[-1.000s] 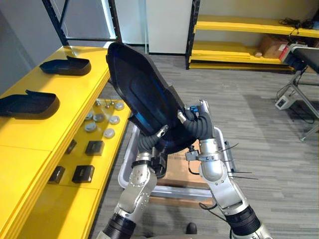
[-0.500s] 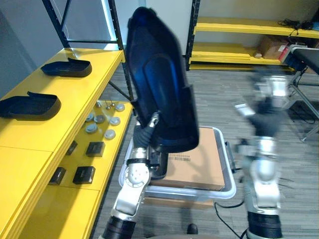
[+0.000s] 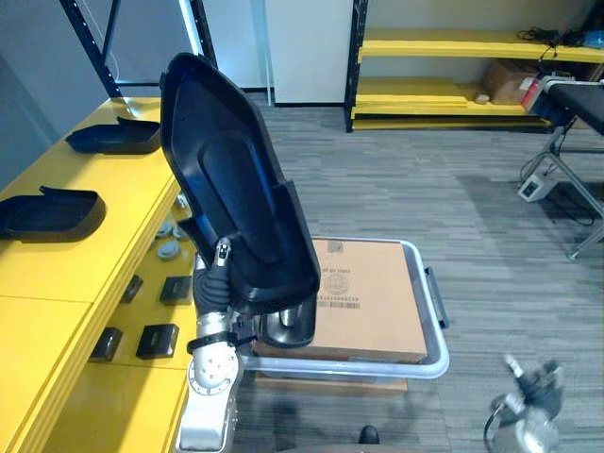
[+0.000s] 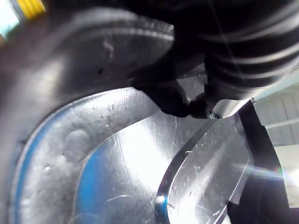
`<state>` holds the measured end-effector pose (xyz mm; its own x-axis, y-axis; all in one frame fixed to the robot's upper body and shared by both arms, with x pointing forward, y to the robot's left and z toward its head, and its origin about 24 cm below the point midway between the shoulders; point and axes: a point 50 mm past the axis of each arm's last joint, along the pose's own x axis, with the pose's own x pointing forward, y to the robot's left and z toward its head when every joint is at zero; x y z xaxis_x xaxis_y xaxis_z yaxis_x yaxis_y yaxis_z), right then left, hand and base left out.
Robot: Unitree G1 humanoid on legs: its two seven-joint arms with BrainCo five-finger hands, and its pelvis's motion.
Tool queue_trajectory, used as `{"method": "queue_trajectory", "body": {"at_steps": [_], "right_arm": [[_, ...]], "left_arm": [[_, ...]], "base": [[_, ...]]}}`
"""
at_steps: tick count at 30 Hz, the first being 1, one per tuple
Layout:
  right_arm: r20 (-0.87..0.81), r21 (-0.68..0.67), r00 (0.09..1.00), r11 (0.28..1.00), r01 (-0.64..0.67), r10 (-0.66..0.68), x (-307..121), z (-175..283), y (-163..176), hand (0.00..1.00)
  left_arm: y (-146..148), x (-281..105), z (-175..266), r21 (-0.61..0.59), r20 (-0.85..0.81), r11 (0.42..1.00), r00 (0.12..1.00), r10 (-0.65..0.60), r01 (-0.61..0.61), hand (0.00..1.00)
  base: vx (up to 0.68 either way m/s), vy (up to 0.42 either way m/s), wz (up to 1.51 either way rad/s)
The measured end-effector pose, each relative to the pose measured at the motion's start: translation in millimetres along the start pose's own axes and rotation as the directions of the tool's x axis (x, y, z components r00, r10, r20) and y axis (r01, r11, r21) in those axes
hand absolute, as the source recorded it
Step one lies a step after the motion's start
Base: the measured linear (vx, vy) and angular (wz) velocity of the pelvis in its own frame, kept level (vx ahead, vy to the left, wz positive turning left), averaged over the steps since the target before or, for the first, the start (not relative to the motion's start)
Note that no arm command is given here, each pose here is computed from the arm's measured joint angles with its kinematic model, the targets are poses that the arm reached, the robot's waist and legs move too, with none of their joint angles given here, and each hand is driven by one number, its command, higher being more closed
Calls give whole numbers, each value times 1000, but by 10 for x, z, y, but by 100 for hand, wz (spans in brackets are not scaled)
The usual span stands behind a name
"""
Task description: Walk over and take plastic housings, then place them on the shelf
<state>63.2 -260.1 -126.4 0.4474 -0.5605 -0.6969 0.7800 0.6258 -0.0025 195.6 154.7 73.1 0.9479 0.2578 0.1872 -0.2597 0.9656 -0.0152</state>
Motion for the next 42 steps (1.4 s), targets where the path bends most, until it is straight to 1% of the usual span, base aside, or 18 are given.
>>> {"method": "queue_trajectory", "body": {"at_steps": [2,6,11,14,16,18,20,21,22,25,27,29,31,35,38,42], "right_arm": [[-110,-30,993,999,-45,41,-66,-252,48,0],[-223,-89,968,986,-141,119,-153,-507,210,0],[-218,-136,951,958,-252,219,-126,-470,557,0],[-200,-157,942,941,-301,268,-99,-400,727,0],[-206,-163,946,944,-286,250,-109,-425,674,0],[-222,-180,940,937,-300,259,-158,-485,650,0],[-226,-207,935,925,-319,273,-144,-467,664,0],[-222,-207,934,923,-325,279,-144,-459,688,0],[-216,-226,930,912,-343,296,-152,-446,723,0],[-224,-237,919,897,-374,324,-166,-440,835,0],[-213,-270,925,891,-364,313,-138,-390,772,0],[-201,-282,931,892,-353,305,-120,-355,702,0],[-203,-276,929,892,-358,310,-121,-360,729,0],[-195,-266,935,901,-342,297,-85,-325,698,0],[-212,-246,931,906,-344,295,-147,-417,677,0],[-187,-267,939,905,-332,289,-89,-320,630,0]], "left_arm": [[14,-35,-26,1,-17,1000,1000,0,0,100],[5,-41,3,-19,-10,1000,1000,-6,6,100],[-46,48,255,-77,111,997,994,-14,22,100],[-113,90,322,-115,142,993,990,-22,39,100],[-156,82,329,-131,143,990,989,-39,58,100],[-227,83,349,-143,153,986,986,-67,89,100],[-405,116,374,-173,178,970,974,-139,170,100],[-422,120,364,-177,174,968,974,-146,177,100],[-487,131,305,-183,152,963,973,-172,199,100],[-529,133,177,-183,98,961,977,-192,207,100],[-641,105,68,-178,45,949,966,-255,259,100],[-716,89,95,-184,65,937,955,-289,296,100],[-745,119,93,-183,74,936,954,-292,301,100],[-778,112,-108,-159,-9,939,951,-311,305,100],[-802,93,-138,-150,-21,938,948,-318,312,100],[-796,66,-147,-150,-29,939,948,-317,309,100]], "base": [[-32,-15,28],[-1,-26,51],[-15,4,155],[-11,89,167],[45,217,109],[132,194,132],[197,274,110],[180,330,90],[62,154,58],[97,72,49],[137,170,72],[141,44,113],[177,-102,112],[184,-131,119],[179,-246,122],[119,-229,31]]}}
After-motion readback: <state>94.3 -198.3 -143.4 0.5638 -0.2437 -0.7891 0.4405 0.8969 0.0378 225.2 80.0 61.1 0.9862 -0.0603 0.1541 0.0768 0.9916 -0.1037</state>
